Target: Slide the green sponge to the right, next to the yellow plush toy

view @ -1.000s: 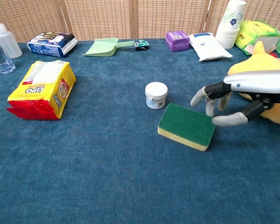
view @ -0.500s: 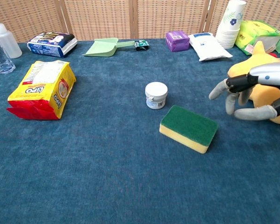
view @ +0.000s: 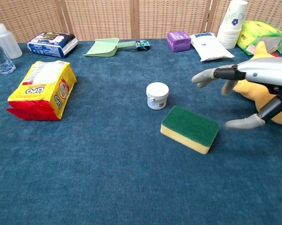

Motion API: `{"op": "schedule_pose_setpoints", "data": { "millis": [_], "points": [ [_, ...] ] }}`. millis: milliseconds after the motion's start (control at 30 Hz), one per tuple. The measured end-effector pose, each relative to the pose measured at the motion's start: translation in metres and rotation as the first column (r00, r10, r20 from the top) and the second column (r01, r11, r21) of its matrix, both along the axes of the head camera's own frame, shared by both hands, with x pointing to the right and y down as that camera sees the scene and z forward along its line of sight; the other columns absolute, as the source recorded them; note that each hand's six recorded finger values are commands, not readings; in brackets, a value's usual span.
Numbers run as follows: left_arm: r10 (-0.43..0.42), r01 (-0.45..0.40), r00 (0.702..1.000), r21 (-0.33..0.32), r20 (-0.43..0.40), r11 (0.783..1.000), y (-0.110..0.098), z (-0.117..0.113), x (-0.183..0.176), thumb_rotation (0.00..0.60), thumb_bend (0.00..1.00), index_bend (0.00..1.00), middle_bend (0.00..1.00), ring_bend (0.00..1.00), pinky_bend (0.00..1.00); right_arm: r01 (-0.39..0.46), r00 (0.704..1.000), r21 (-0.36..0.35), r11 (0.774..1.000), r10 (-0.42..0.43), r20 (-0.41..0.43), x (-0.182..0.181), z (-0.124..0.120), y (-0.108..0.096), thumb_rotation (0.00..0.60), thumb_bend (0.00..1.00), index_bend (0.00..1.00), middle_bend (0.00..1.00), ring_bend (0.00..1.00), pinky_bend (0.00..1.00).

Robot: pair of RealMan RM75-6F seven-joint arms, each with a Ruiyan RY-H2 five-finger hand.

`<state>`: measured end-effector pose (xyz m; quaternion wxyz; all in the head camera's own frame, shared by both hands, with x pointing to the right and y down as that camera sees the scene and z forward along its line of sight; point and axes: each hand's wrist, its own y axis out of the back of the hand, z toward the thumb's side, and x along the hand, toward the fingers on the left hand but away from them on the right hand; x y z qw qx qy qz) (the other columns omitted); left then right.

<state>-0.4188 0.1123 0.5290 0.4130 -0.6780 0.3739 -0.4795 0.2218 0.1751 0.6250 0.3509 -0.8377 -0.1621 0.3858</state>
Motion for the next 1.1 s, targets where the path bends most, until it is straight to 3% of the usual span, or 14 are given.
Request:
{"op": "schedule_pose_setpoints", "data": {
  "millis": [133,367,533,667,1100],
  "points": [
    [-0.002,0.002,1.0,-0.002,0.005,1.0,0.001,0.0,-0.003,0.482,0.11,0.21,0.18,0.17,0.35,0.03,0.999,-0.021,0.999,-0.03,0.022,-0.01,0.001,0.004,0.456,0.28,0.0,0.12,0.05,0.27],
    [-0.014,0.014,1.0,-0.007,0.004,1.0,0.001,0.001,-0.006,0.482,0.11,0.21,0.17,0.17,0.35,0.105,0.993,-0.086,0.991,-0.099,0.063,-0.029,0.003,0.012,0.458,0.28,0.0,0.15,0.07,0.27],
    [-0.021,0.021,1.0,-0.008,0.009,1.0,0.002,0.001,-0.009,0.482,0.11,0.21,0.17,0.16,0.35,0.154,0.986,-0.111,0.982,-0.147,0.074,-0.045,0.006,0.013,0.399,0.3,0.01,0.16,0.07,0.26],
    [-0.035,0.035,0.999,-0.016,0.012,0.999,0.002,0.003,-0.014,0.483,0.11,0.21,0.17,0.15,0.34,0.189,0.979,-0.102,0.977,-0.179,0.097,-0.061,0.003,0.008,0.344,0.34,0.04,0.16,0.06,0.25],
    [-0.068,0.068,0.998,-0.034,0.015,0.997,0.006,0.006,-0.026,0.482,0.11,0.2,0.16,0.14,0.34,0.308,0.95,-0.049,0.95,-0.304,0.078,-0.077,0.006,0.001,0.338,0.35,0.08,0.17,0.05,0.23]
  ]
}}
